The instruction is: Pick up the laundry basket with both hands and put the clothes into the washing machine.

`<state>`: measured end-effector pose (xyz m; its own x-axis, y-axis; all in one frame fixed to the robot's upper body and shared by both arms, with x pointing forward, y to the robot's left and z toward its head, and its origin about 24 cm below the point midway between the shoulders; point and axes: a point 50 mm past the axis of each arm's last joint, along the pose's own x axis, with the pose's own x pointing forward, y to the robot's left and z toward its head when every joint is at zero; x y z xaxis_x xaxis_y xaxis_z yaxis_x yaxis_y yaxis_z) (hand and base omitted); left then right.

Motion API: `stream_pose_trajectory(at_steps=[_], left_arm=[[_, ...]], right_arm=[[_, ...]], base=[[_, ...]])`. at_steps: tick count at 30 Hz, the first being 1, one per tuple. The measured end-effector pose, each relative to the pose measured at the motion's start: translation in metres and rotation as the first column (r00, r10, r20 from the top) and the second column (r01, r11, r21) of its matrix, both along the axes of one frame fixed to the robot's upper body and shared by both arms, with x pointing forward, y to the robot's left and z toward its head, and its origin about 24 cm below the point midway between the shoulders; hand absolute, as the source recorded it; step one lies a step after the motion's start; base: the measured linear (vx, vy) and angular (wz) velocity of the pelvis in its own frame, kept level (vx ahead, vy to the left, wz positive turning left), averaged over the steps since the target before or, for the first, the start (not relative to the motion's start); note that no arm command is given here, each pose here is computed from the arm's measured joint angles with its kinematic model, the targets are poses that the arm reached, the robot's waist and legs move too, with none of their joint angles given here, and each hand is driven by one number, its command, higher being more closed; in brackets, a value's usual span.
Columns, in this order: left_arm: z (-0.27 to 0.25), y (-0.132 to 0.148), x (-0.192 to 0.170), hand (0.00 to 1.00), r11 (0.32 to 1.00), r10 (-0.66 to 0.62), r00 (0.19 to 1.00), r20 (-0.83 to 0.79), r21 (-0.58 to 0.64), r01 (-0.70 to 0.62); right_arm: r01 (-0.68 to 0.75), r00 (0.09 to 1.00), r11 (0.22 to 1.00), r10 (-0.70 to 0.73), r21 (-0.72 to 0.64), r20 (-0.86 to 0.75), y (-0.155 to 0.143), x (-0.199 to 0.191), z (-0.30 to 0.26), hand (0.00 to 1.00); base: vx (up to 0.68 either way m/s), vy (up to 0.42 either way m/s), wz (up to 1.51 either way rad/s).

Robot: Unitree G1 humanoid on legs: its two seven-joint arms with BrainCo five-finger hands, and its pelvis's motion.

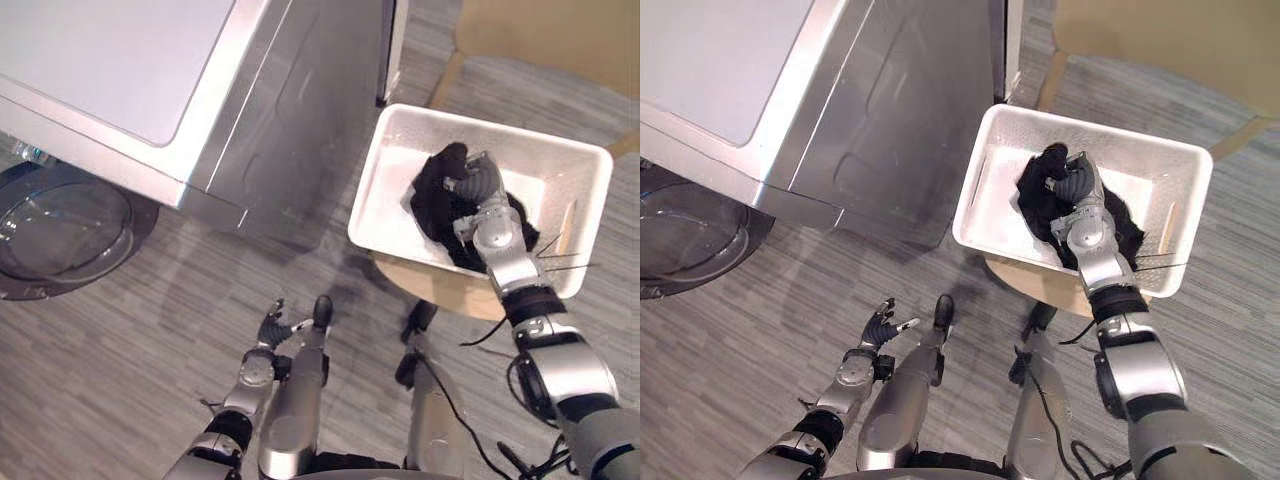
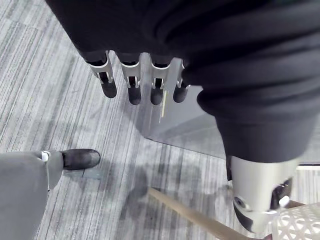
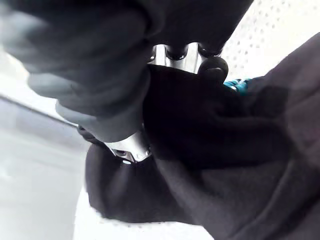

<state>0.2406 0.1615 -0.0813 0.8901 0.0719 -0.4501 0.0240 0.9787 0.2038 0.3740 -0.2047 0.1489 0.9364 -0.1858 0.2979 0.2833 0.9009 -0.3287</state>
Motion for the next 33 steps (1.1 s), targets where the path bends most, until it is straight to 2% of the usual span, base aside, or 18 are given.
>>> stream_pose_trajectory(at_steps=[1, 2, 5, 6, 9, 10, 12, 13, 16, 18, 21, 25, 29, 31, 33], left_arm=[[-0.004, 0.005, -0.006, 0.00, 1.000, 0.015, 1.000, -0.019, 0.006, -0.015], [-0.006, 0.007, -0.009, 0.00, 1.000, 0.021, 0.999, -0.029, 0.008, -0.021], [-0.016, 0.010, -0.023, 0.00, 1.000, 0.025, 0.996, -0.080, 0.019, -0.024], [-0.017, 0.010, -0.024, 0.00, 1.000, 0.025, 0.996, -0.086, 0.019, -0.024], [-0.026, 0.014, -0.040, 0.00, 0.999, 0.032, 0.990, -0.135, 0.018, -0.030], [-0.026, 0.014, -0.041, 0.00, 0.999, 0.034, 0.990, -0.139, 0.022, -0.031], [-0.032, 0.019, -0.052, 0.00, 0.998, 0.059, 0.984, -0.169, 0.027, -0.055], [-0.033, 0.020, -0.054, 0.00, 0.998, 0.063, 0.983, -0.174, 0.028, -0.059], [-0.042, 0.022, -0.069, 0.00, 0.997, 0.077, 0.971, -0.227, 0.032, -0.071], [-0.046, 0.023, -0.079, 0.00, 0.996, 0.086, 0.963, -0.254, 0.033, -0.080], [-0.051, 0.022, -0.090, 0.00, 0.996, 0.094, 0.954, -0.284, 0.028, -0.090], [-0.053, 0.022, -0.097, 0.00, 0.995, 0.099, 0.949, -0.300, 0.029, -0.094], [-0.054, 0.023, -0.101, 0.00, 0.995, 0.103, 0.948, -0.300, 0.028, -0.100], [-0.051, 0.023, -0.096, 0.00, 0.995, 0.100, 0.956, -0.277, 0.021, -0.098], [-0.044, 0.018, -0.084, 0.00, 0.996, 0.087, 0.970, -0.228, 0.006, -0.088]], right_arm=[[-0.022, 1.000, 0.994, 0.020, 0.108, 0.021, 0.004, -0.006, -0.007, 1.00], [-0.031, 0.999, 0.988, 0.027, 0.151, 0.025, 0.006, -0.009, -0.012, 1.00], [-0.077, 0.997, 0.918, 0.081, 0.389, 0.006, 0.021, -0.033, -0.048, 1.00], [-0.079, 0.996, 0.906, 0.087, 0.416, 0.002, 0.023, -0.037, -0.054, 1.00], [-0.098, 0.989, 0.784, 0.143, 0.613, -0.024, 0.038, -0.058, -0.084, 1.00], [-0.101, 0.989, 0.765, 0.148, 0.636, -0.020, 0.039, -0.060, -0.086, 1.00], [-0.116, 0.987, 0.664, 0.157, 0.738, 0.013, 0.045, -0.065, -0.093, 1.00], [-0.121, 0.987, 0.647, 0.159, 0.753, 0.022, 0.046, -0.066, -0.093, 1.00], [-0.179, 0.981, 0.505, 0.153, 0.844, 0.116, 0.047, -0.073, -0.089, 1.00], [-0.218, 0.974, 0.429, 0.146, 0.877, 0.171, 0.048, -0.074, -0.086, 1.00], [-0.257, 0.966, 0.373, 0.128, 0.891, 0.225, 0.046, -0.080, -0.079, 1.00], [-0.344, 0.939, 0.359, 0.149, 0.868, 0.311, 0.050, -0.082, -0.065, 1.00], [-0.466, 0.883, 0.327, 0.237, 0.822, 0.406, 0.074, -0.086, -0.044, 1.00], [-0.517, 0.853, 0.308, 0.258, 0.798, 0.453, 0.084, -0.089, -0.032, 1.00], [-0.533, 0.845, 0.321, 0.242, 0.783, 0.476, 0.080, -0.091, -0.026, 1.00]], base=[[0.07, -0.012, -0.14], [0.10, -0.007, -0.17], [0.12, 0.001, -0.12], [0.15, 0.011, -0.04], [0.12, 0.025, -0.05], [0.07, 0.018, -0.02], [0.05, 0.023, -0.09], [0.04, 0.033, -0.13], [0.01, 0.030, -0.09], [0.01, 0.022, -0.14], [0.00, 0.014, -0.08], [0.00, 0.008, -0.12], [-0.02, 0.004, -0.48], [-0.03, 0.019, -0.35], [-0.02, -0.040, 0.29]])
